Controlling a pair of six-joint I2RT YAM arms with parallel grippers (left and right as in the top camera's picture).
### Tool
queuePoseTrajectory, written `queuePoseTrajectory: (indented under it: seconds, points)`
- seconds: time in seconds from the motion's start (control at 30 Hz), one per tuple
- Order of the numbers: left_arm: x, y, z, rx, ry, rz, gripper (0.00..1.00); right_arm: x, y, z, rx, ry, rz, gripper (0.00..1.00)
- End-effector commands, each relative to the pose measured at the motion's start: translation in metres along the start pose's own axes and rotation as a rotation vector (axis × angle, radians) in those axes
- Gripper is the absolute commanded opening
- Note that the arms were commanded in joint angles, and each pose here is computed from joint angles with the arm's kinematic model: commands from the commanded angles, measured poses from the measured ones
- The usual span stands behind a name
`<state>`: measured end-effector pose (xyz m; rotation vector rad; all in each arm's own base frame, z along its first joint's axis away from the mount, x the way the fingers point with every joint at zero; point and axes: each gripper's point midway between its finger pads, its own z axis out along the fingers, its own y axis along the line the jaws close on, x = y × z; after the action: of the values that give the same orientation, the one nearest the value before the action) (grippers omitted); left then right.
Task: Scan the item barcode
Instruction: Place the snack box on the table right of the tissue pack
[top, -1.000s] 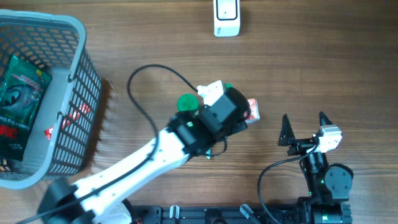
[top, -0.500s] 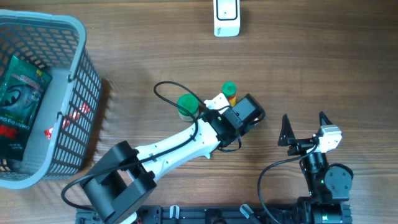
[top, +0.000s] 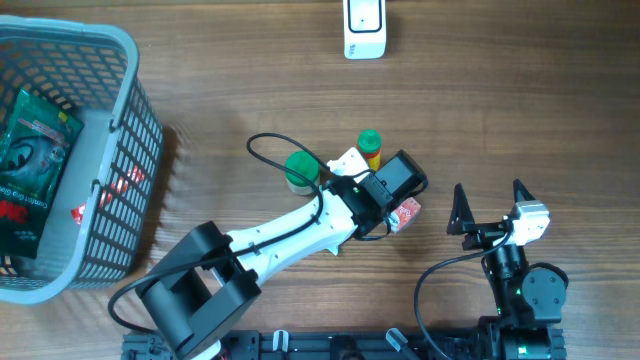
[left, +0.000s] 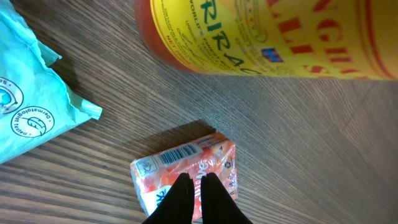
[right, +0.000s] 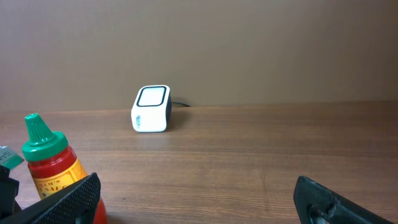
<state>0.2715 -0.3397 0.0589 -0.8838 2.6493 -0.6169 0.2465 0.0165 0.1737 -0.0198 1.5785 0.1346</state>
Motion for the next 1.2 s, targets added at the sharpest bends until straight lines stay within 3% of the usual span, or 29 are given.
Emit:
queuePoseTrajectory:
  seconds: [0.0,0.17,0.4,0.57,0.67,0.87,1.0,1.17]
  points:
    - [0.005,0.006,0.005,-0.017,0.017,-0.007,0.05,-0.002,0.001,0.000,-0.003,-0.012,-0.015,1.00]
    - [0.020,0.018,-0.003,-0.070,0.114,0.004,0.07,-0.002,0.001,0.000,-0.003,-0.012,-0.015,1.00]
    - [0.000,0.045,-0.046,-0.167,0.034,0.018,0.14,-0.002,0.001,0.000,-0.003,-0.012,-0.015,1.00]
    - [-0.053,0.035,-0.099,-0.096,-0.186,0.131,0.42,-0.002,0.001,0.000,-0.003,-0.012,-0.015,1.00]
    - [-0.113,0.027,-0.156,-0.012,-0.408,0.138,0.56,-0.002,0.001,0.000,-0.003,-0.012,-0.015,1.00]
    - [-0.211,0.039,-0.272,0.178,-0.705,-0.009,0.59,-0.002,0.001,0.000,-0.003,-0.012,-0.015,1.00]
    - [-0.259,0.059,-0.355,0.260,-0.955,-0.021,0.68,-0.002,0.001,0.000,-0.003,-0.012,-0.015,1.00]
    - [-0.310,0.136,-0.434,0.104,-1.280,-0.202,0.77,-0.002,0.001,0.000,-0.003,-0.012,-0.015,1.00]
